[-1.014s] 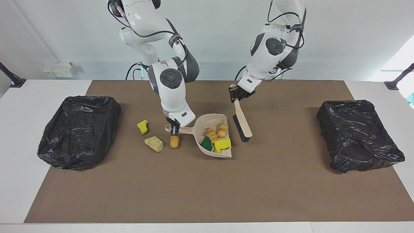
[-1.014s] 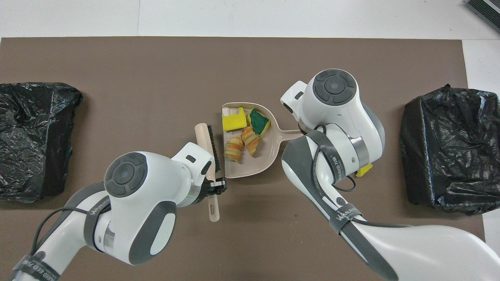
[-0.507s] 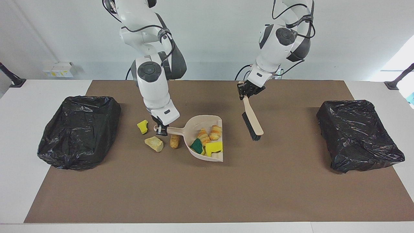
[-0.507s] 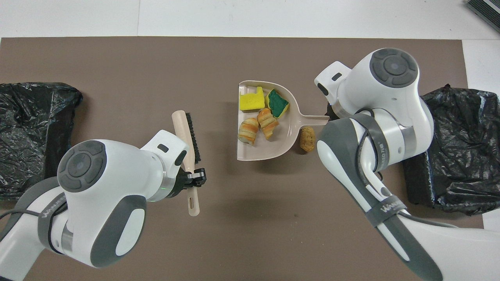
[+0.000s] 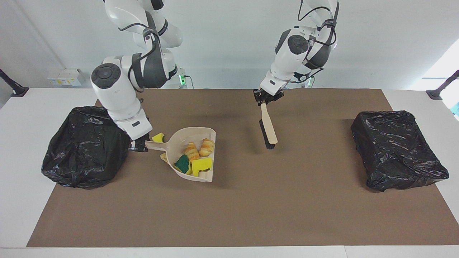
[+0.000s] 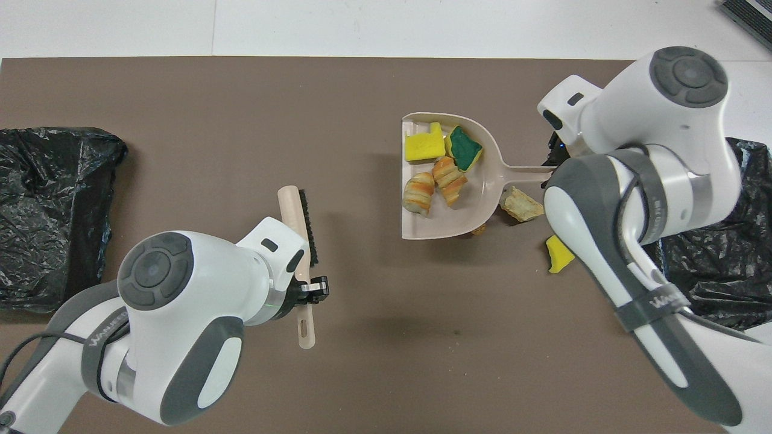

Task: Sweep and dump trash in bin
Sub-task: 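Carry the loaded dustpan with the right gripper over the nearby black bin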

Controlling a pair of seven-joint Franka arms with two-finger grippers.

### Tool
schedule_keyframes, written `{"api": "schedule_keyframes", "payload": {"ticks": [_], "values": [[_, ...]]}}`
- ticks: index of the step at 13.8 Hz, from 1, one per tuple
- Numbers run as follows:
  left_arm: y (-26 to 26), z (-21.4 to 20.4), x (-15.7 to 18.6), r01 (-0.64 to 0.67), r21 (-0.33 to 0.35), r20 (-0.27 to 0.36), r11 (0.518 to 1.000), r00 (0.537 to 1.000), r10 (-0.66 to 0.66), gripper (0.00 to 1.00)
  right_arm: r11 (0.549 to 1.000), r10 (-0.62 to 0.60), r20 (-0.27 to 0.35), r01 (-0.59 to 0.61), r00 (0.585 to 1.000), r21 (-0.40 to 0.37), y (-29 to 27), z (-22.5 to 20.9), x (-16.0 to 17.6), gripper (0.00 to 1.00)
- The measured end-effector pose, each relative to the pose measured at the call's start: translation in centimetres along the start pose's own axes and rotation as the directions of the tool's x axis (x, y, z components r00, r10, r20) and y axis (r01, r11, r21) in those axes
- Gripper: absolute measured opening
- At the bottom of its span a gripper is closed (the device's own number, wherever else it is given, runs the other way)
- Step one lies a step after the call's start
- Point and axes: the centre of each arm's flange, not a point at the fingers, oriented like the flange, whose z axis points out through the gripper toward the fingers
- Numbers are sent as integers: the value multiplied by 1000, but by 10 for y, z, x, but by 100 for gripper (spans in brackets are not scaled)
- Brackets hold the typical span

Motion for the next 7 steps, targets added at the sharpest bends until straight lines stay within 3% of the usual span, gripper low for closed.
{"api": "schedule_keyframes", "payload": {"ticks": [4, 7], "values": [[20, 50, -38, 5, 25, -6, 1000, 1000, -5, 26, 1000, -6, 6, 6, 1000, 15, 3, -14, -75, 32], [33, 69, -58, 24, 13, -39, 1000, 999, -24, 26, 999, 28, 28, -29, 999, 19, -3, -19, -162, 32]]}}
